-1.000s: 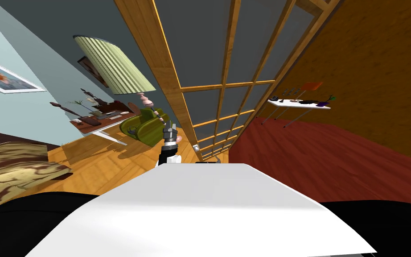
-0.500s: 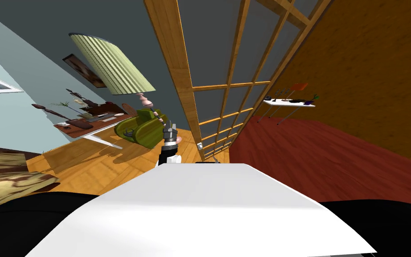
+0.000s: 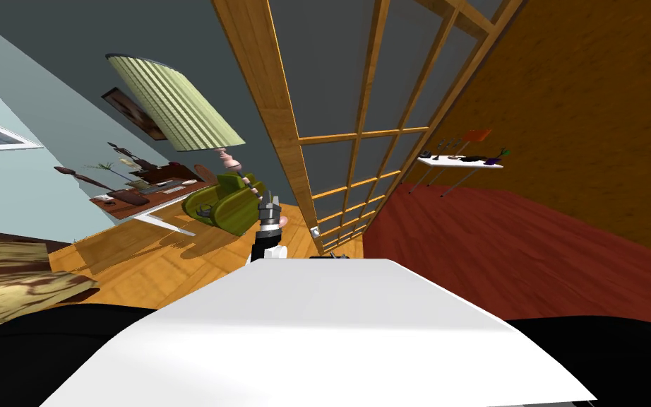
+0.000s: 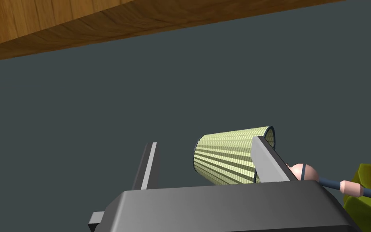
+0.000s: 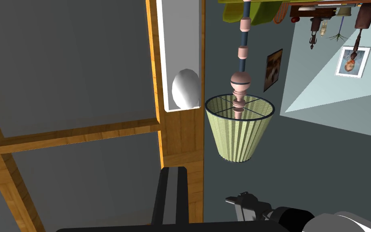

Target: Push the door open

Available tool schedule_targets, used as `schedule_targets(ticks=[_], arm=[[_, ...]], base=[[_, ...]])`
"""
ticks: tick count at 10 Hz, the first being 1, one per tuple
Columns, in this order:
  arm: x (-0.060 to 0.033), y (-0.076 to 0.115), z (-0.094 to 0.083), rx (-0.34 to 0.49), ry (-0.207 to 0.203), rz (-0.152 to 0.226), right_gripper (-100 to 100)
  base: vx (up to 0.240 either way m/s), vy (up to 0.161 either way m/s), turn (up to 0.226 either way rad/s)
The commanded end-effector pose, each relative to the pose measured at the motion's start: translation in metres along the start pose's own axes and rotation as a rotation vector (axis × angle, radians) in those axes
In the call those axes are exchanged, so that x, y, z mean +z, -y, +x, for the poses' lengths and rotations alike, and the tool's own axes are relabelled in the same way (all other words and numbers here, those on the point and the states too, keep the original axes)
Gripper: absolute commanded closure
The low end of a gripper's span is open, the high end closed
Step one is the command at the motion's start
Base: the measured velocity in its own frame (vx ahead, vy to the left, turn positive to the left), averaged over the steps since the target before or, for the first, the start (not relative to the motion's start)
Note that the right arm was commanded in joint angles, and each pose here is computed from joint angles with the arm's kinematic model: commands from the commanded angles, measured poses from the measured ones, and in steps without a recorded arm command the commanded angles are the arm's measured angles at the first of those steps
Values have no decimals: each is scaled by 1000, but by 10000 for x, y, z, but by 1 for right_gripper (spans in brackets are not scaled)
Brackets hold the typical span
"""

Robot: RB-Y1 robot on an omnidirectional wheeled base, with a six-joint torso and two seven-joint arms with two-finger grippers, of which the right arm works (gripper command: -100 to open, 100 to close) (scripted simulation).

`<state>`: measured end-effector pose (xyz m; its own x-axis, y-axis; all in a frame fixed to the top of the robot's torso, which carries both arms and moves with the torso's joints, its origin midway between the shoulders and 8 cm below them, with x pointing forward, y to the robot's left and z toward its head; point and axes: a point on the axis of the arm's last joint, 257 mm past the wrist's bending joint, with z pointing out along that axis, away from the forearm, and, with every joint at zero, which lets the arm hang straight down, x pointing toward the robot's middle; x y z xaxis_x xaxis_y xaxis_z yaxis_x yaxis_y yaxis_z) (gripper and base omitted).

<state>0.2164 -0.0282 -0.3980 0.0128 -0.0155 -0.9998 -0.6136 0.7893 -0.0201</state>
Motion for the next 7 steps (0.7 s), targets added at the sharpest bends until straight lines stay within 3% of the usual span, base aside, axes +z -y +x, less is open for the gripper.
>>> schedule_targets(ticks=[1, 2, 5, 7], arm=[[0, -1, 0, 0, 0, 0, 100], [-132, 64, 39, -6, -12, 0, -100], [-322, 170, 58, -4, -19, 14, -100], [-421, 235, 35, 8, -12, 36, -100]], base=[[0, 0, 0], [124, 50, -223], [117, 165, -246], [-18, 198, -250]])
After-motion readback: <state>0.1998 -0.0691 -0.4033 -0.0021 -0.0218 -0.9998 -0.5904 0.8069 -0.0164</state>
